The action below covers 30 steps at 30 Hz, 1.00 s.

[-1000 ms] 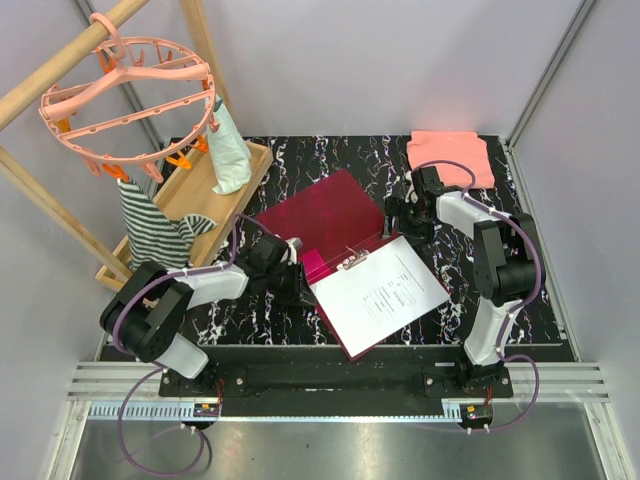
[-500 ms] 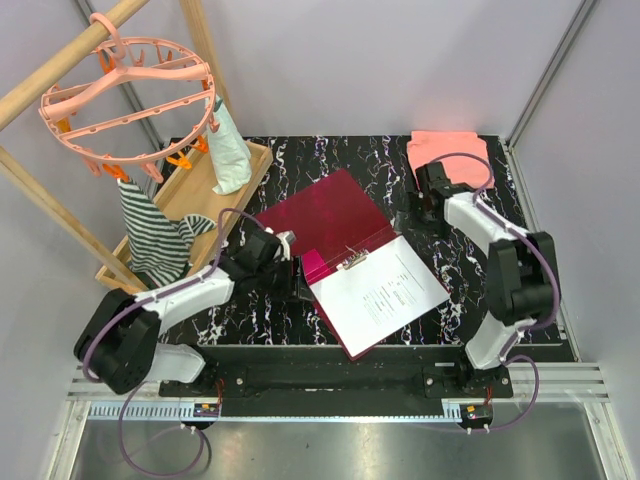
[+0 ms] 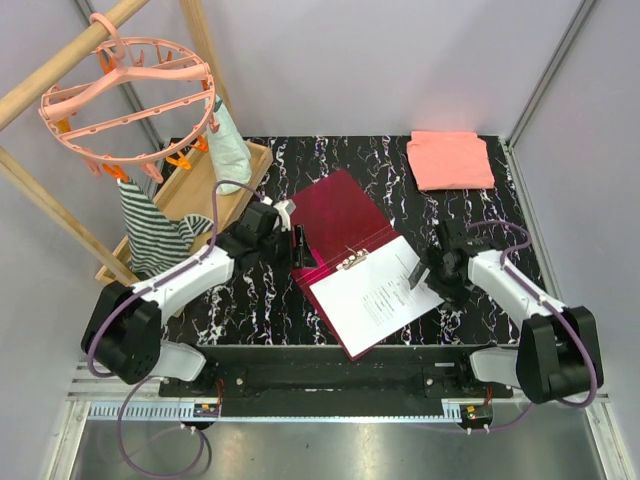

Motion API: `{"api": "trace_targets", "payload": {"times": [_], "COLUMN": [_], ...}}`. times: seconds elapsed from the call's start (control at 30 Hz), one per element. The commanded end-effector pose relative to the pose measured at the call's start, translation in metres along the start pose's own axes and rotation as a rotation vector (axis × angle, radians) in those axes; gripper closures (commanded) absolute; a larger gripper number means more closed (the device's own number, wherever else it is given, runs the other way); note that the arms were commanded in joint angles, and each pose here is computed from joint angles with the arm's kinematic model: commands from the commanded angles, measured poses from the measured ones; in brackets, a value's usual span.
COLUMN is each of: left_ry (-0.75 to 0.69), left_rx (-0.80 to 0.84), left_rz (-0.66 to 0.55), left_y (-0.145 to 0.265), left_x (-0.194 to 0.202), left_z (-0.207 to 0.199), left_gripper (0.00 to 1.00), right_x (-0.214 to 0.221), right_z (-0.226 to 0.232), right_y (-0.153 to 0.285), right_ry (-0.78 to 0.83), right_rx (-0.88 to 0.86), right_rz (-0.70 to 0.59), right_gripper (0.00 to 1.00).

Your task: Put the files into the folder

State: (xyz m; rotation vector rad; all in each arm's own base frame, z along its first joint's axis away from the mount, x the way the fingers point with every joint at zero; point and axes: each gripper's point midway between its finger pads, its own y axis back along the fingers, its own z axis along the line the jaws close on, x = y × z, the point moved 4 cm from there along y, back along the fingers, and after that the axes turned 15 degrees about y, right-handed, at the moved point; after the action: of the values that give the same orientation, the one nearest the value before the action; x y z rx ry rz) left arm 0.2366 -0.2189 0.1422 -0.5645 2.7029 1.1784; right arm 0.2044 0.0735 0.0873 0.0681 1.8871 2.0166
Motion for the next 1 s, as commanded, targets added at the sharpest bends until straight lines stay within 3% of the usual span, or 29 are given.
{"api": "trace_targets", "payload": {"times": [0.0, 0.03, 0.17, 0.3, 0.57, 0.97], "left_ry": [-0.024, -0.028, -0.032, -0.023, -0.008, 0.016], "left_rx": [0.046, 0.039, 0.0, -0.037, -0.124, -0.201], "left_rz": [-0.013, -0.028, -0.049, -0.069, -0.024, 0.034], "left_y": [-0.016, -0.02, -0.043, -0.069, -0.113, -0.124], "left_x": [-0.016, -0.023, -0.045, -0.067, -0.081, -0.063], "left_z": [-0.013, -0.016, -0.019, -0.019, -0.001, 0.027], "left_gripper": [0.44, 0.45, 0.67, 0.78, 0.87, 0.99], "right_x": [0.001, 0.001, 0.006, 0.012, 0.019, 0.012], "right_z": [0.003, 0.004, 0.001, -0.004, -0.006, 0.002], "right_y": [0.001, -0.001, -0.007, -0.012, -0.022, -0.031], "right_ry": [-0.123, -0.123, -0.129, -0.152, -0.188, -0.2], "right_rx": [-0.045, -0.046, -0.036, -0.022, -0.041, -0.084], "right_rz": [-0.061, -0.059, -0.045, -0.047, -0.065, -0.084], "right_gripper": [0.0, 0.0, 0.0, 0.0, 0.0, 0.0]}}
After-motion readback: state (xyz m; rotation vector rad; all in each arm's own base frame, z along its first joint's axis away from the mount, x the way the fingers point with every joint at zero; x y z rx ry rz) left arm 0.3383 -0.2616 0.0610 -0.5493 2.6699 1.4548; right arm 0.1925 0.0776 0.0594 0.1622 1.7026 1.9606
